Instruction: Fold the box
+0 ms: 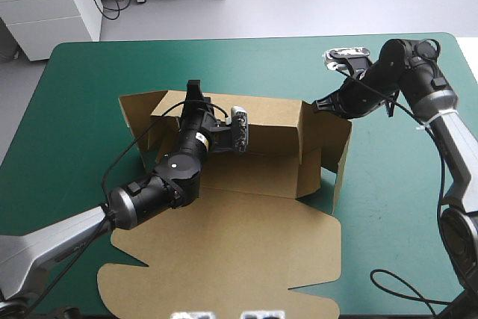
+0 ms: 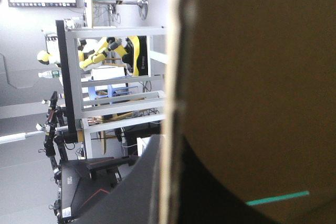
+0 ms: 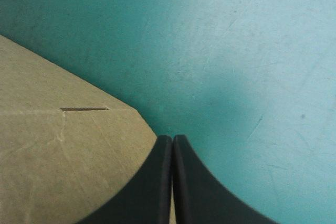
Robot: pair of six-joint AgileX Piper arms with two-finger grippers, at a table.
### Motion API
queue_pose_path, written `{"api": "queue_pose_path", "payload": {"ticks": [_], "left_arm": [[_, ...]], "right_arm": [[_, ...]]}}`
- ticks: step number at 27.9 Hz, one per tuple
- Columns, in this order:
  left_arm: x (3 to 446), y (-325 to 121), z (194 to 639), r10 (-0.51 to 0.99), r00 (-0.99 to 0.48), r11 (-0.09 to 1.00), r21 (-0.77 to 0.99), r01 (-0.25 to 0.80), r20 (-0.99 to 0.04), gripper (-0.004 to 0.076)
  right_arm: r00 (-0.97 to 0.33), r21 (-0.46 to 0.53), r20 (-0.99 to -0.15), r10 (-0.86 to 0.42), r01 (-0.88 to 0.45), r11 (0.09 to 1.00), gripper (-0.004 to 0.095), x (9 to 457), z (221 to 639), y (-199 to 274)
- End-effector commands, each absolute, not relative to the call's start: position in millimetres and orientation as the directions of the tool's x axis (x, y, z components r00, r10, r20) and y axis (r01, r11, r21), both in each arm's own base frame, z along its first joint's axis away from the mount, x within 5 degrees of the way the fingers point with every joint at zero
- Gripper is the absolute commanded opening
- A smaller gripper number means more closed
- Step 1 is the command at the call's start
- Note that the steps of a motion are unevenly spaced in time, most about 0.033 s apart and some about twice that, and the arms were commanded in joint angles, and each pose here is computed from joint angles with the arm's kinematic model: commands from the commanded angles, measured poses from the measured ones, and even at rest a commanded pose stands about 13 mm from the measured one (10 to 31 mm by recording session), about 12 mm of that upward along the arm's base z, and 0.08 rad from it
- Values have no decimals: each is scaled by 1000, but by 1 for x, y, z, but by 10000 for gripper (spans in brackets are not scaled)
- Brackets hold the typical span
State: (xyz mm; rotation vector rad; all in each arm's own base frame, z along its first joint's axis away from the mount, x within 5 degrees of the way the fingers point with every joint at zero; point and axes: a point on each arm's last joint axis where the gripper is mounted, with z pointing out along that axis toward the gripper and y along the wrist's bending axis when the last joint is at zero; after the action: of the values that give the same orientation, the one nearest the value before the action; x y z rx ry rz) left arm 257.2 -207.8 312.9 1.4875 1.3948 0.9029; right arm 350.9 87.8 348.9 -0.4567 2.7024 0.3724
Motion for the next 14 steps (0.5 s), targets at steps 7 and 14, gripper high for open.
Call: {"api": "queue_pose_path", "payload": {"ticks": [7, 14], "left_arm": [[254, -199, 335, 997, 56, 40, 953, 299, -60, 17], [262, -204, 332, 999, 15, 37, 952, 304, -43, 17]], "right_arm": [[-831, 333, -501, -242, -443, 833, -19, 330, 383, 100], [-807, 270, -532, -257, -450, 851, -19, 316, 396, 93]]}}
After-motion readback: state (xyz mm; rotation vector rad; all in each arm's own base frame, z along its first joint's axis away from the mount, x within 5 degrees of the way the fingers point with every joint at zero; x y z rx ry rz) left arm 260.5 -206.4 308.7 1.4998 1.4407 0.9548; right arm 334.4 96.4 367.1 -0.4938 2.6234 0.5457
